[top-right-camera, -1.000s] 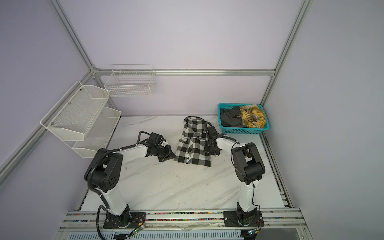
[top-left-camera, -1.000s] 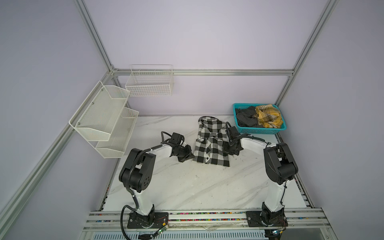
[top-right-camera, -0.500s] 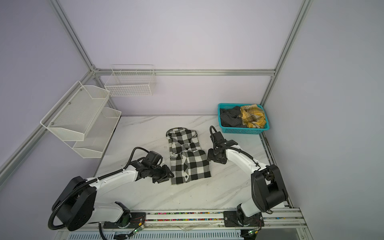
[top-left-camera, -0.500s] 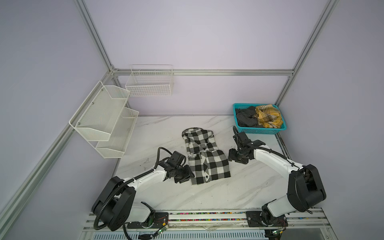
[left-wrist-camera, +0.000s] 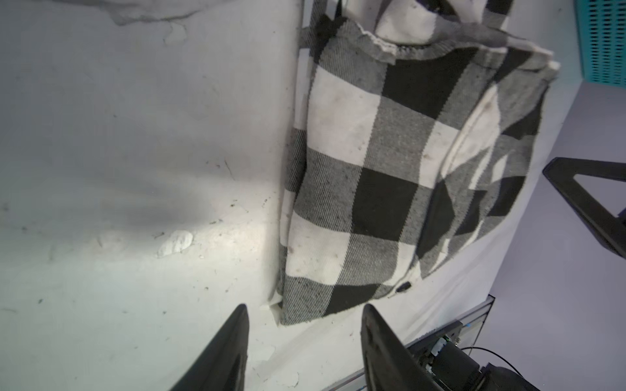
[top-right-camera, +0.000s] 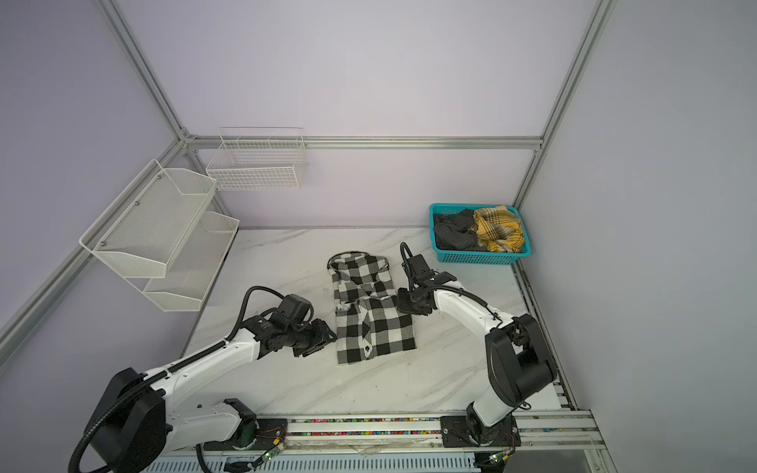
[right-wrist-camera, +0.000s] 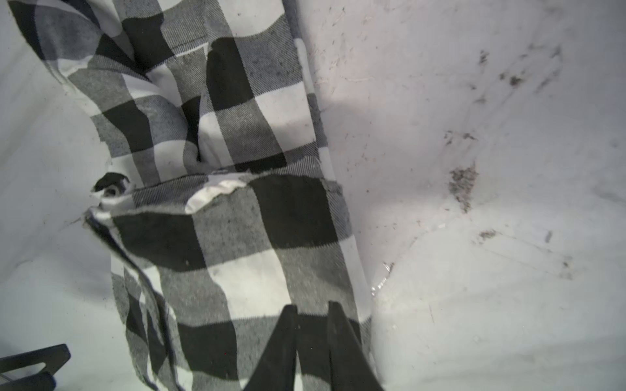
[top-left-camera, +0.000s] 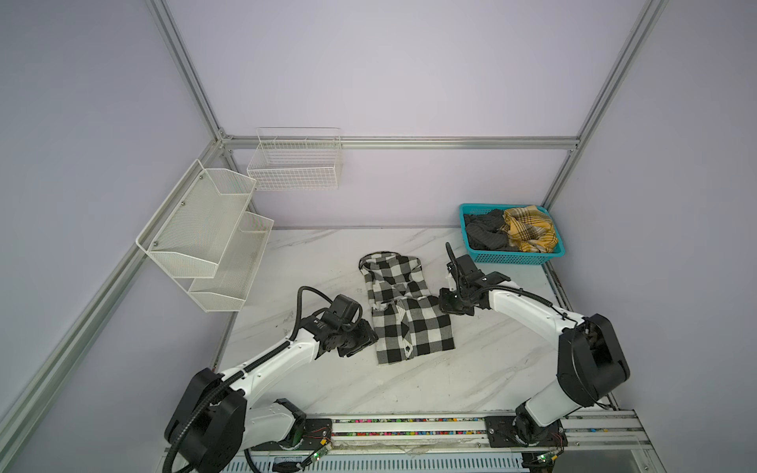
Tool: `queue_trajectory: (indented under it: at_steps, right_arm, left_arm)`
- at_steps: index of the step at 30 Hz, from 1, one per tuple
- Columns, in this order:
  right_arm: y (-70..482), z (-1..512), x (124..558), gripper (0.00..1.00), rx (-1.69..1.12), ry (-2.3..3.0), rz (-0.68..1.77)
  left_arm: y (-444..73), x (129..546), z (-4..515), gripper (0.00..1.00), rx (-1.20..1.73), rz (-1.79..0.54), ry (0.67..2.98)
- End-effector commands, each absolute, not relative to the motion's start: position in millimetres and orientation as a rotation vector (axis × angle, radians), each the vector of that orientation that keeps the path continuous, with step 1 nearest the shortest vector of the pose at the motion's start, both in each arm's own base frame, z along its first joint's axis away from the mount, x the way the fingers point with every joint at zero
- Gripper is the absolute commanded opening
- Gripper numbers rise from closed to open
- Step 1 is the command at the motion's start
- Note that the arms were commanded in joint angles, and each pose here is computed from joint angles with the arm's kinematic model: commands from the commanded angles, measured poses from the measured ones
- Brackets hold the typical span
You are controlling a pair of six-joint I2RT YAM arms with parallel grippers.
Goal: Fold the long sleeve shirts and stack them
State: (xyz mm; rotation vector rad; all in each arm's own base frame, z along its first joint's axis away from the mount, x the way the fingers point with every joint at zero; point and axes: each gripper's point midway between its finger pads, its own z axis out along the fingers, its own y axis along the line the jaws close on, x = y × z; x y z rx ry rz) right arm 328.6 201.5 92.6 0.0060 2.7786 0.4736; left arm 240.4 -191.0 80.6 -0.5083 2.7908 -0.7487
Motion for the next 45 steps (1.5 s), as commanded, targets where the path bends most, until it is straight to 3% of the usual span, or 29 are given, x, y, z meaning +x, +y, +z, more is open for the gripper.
queue_trajectory:
  at_steps: [1,6,12,20,22,25,27,38,42,45]
  right_arm:
    - [233.6,84.8,349.5,0.16,-0.035,2.736,0.571]
    - [253.4,58.3,365.1,0.14,-0.033,2.756,0.574]
    - [271.3,14.7,365.1,0.12,-0.057,2.845,0.555]
    - [267.5,62.6,372.4,0.14,-0.029,2.787,0.523]
    - [264.0,77.1,373.0,0.20,-0.019,2.770,0.502]
    - [256.3,99.6,371.9,0.41,0.034,2.745,0.489]
    - [246.6,111.2,370.8,0.48,0.060,2.729,0.439]
    - [203.8,110.4,326.4,0.48,0.062,2.778,0.359]
    - [194.2,86.4,308.3,0.52,0.016,2.839,0.317]
    - [188.8,65.5,296.7,0.52,-0.038,2.882,0.289]
  left_arm:
    - [-192.6,291.7,112.1,0.48,-0.499,-0.730,2.676]
    - [-211.7,327.1,116.6,0.38,-0.505,-0.862,2.651]
    - [-249.2,348.0,132.0,0.37,-0.397,-0.955,2.655]
    - [-288.0,366.2,131.9,0.38,-0.274,-1.008,2.656]
    - [-290.2,380.5,130.3,0.38,-0.286,-1.038,2.639]
    - [-299.5,401.0,134.8,0.38,-0.263,-1.076,2.615]
    - [-302.2,408.4,131.9,0.37,-0.255,-1.062,2.624]
    - [-244.0,384.2,51.8,0.30,-0.433,-0.736,2.846]
    - [-236.2,377.9,71.2,0.31,-0.402,-0.719,2.810]
    - [-231.8,378.7,109.7,0.41,-0.359,-0.731,2.726]
